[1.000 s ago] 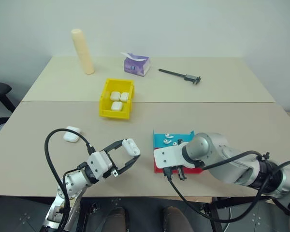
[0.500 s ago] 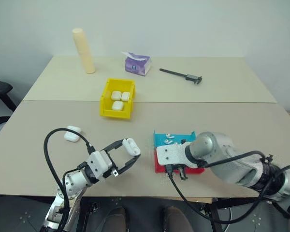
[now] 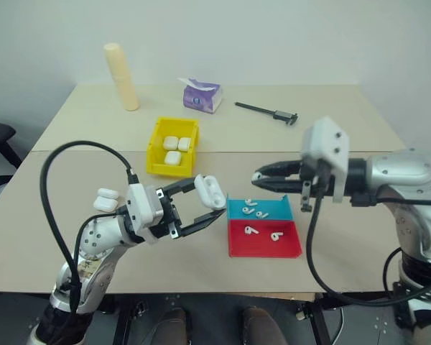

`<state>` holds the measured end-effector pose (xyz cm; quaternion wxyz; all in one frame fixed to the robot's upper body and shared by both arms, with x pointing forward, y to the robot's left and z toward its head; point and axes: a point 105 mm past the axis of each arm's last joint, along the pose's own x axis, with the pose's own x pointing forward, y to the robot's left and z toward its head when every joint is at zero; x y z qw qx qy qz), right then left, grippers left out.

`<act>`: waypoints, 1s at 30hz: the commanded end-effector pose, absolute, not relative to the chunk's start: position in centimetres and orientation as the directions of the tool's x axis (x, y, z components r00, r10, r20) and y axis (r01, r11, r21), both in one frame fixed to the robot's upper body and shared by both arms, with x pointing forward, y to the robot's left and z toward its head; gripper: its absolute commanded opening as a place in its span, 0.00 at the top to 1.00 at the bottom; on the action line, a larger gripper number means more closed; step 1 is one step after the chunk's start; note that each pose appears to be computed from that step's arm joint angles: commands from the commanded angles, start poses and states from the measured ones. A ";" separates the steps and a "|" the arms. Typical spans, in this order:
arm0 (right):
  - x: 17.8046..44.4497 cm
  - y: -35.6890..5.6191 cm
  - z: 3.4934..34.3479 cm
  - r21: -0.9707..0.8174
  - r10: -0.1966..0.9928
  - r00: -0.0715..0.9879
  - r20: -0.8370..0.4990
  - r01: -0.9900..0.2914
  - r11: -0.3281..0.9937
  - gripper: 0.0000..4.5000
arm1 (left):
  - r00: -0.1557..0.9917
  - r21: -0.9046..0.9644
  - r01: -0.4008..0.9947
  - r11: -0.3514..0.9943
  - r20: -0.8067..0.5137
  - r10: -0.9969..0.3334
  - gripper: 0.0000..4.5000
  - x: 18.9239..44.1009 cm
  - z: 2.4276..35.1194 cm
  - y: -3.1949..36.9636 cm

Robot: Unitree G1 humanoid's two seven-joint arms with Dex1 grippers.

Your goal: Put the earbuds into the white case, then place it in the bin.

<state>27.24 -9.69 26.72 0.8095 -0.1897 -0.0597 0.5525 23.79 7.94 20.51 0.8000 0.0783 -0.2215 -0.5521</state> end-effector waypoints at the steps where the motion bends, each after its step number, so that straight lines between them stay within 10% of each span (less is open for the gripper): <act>1: 26.2 -9.1 29.0 -0.450 0.951 0.298 0.079 -0.841 0.301 0.86 | 0.246 0.371 0.859 0.353 0.306 -0.920 0.38 23.6 22.0 7.8; 10: 23.9 -8.6 29.7 -0.512 0.926 0.024 0.376 -0.828 0.229 0.86 | 0.161 0.347 0.904 0.250 0.266 -0.950 0.38 22.9 22.8 7.3; 30: 23.6 -6.1 27.0 -0.549 0.924 -0.129 0.360 -0.830 0.098 0.86 | 0.122 0.369 0.906 0.206 0.238 -0.964 0.38 22.9 23.3 7.3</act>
